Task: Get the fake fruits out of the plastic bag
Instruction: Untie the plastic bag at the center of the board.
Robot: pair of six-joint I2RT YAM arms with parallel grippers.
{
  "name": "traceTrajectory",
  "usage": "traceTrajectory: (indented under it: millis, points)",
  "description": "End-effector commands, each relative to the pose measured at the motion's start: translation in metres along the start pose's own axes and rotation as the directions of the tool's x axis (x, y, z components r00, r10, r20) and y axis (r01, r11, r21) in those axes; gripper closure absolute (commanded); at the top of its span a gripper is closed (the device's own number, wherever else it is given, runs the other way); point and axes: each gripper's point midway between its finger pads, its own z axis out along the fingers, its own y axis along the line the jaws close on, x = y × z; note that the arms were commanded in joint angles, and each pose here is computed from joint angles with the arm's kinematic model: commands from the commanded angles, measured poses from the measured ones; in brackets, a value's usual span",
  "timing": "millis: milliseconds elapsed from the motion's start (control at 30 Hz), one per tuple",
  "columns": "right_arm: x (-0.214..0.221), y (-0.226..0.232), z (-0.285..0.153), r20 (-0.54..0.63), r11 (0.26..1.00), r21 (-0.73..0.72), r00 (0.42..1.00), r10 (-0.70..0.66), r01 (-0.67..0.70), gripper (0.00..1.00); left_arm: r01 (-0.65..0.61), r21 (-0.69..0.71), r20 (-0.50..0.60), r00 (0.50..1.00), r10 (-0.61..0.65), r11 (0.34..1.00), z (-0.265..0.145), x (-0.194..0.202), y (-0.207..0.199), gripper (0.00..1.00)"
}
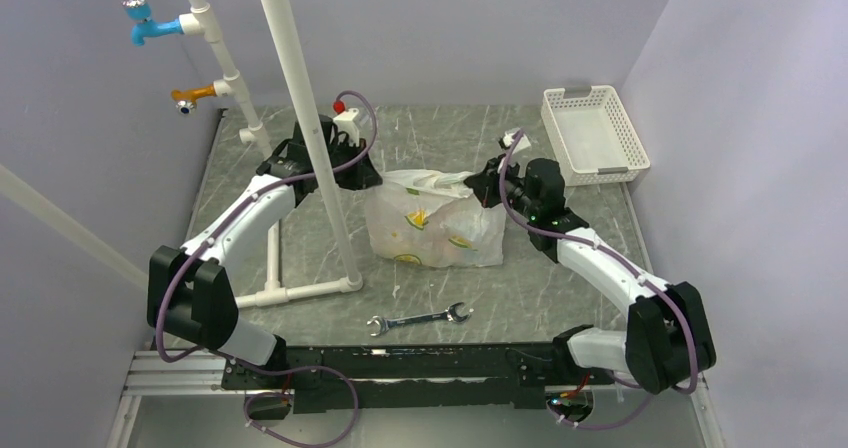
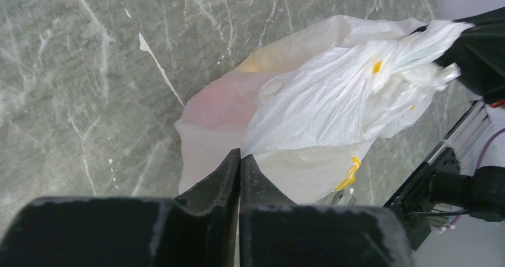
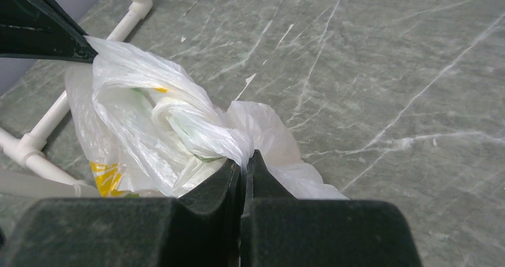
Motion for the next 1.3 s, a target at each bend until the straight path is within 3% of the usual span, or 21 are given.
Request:
traceTrajectory:
  millis: [0, 67, 133, 233, 300, 533, 767, 933, 1133, 1267]
  points:
    - [-0.018, 0.019, 0.005, 0.007, 0.991, -0.128, 0.999, -0.037, 0.038, 1.0, -0.045, 0.046, 0.06, 0.997, 0.042, 0.998, -0.012, -0.019, -0.009, 0.76]
    - [-0.014, 0.032, 0.003, -0.009, 0.975, -0.212, 0.998, -0.068, 0.065, 1.0, -0.065, 0.086, 0.057, 0.997, 0.061, 0.994, -0.012, -0.019, -0.015, 0.42]
    - [-0.008, 0.042, 0.002, -0.025, 0.959, -0.269, 0.995, -0.096, 0.086, 1.0, -0.081, 0.103, 0.051, 0.996, 0.077, 0.991, -0.013, -0.019, -0.019, 0.23]
    - [0.0, 0.051, 0.004, -0.052, 0.942, -0.32, 0.99, -0.129, 0.106, 1.0, -0.104, 0.096, 0.068, 0.993, 0.098, 0.99, -0.015, -0.023, -0.019, 0.11]
    - [0.005, 0.059, 0.008, -0.073, 0.925, -0.358, 0.984, -0.16, 0.124, 1.0, -0.135, 0.128, 0.086, 0.989, 0.125, 0.983, -0.015, -0.027, -0.024, 0.09]
    - [0.01, 0.083, 0.012, -0.089, 0.881, -0.444, 0.97, -0.226, 0.164, 1.0, -0.142, 0.27, -0.003, 0.989, 0.148, 0.952, 0.002, -0.021, -0.04, 0.17]
    - [0.014, 0.086, 0.007, -0.084, 0.881, -0.444, 0.972, -0.221, 0.162, 1.0, -0.189, 0.422, -0.001, 0.978, 0.209, 0.887, 0.001, -0.009, -0.074, 0.17]
    - [0.011, 0.085, 0.005, -0.073, 0.889, -0.425, 0.972, -0.222, 0.172, 1.0, -0.197, 0.377, -0.095, 0.964, 0.25, 0.905, 0.011, 0.016, -0.072, 0.31]
    - [0.012, 0.076, 0.005, -0.078, 0.908, -0.376, 0.97, -0.228, 0.184, 1.0, -0.239, 0.326, -0.092, 0.955, 0.283, 0.915, 0.006, 0.021, -0.071, 0.45]
    - [0.01, 0.073, 0.005, -0.074, 0.914, -0.359, 0.97, -0.232, 0.191, 1.0, -0.242, 0.284, -0.099, 0.955, 0.279, 0.928, 0.008, 0.019, -0.064, 0.63]
